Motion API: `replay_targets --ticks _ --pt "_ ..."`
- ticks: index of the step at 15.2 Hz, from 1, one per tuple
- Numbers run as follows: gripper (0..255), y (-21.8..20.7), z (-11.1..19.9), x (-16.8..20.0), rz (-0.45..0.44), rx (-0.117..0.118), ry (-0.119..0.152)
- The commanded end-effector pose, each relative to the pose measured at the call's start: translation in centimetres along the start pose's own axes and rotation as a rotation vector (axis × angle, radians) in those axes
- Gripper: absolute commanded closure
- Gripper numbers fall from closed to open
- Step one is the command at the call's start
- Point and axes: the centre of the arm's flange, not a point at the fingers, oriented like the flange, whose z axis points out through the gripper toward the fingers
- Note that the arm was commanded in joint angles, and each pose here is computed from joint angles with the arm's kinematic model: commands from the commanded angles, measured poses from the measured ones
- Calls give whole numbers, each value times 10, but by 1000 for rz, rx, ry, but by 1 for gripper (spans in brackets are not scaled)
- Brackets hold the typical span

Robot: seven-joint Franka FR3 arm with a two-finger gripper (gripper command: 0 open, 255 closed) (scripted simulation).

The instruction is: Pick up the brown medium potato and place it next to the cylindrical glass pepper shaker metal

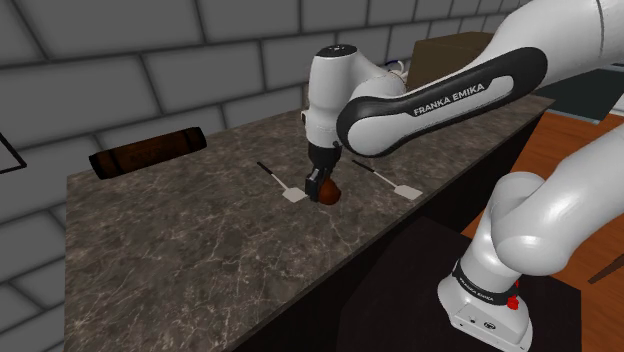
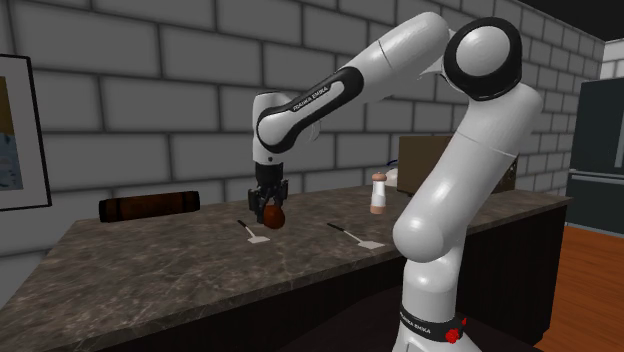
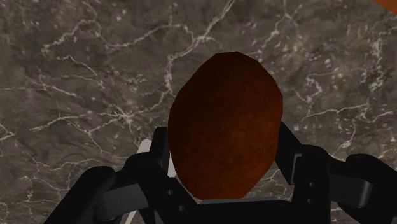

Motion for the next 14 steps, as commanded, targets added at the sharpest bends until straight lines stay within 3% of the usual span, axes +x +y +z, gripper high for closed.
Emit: replay_targets --ticks 1,14 --pt "255 0 -12 1 0 0 0" --pt "255 6 -80 9 0 0 0"
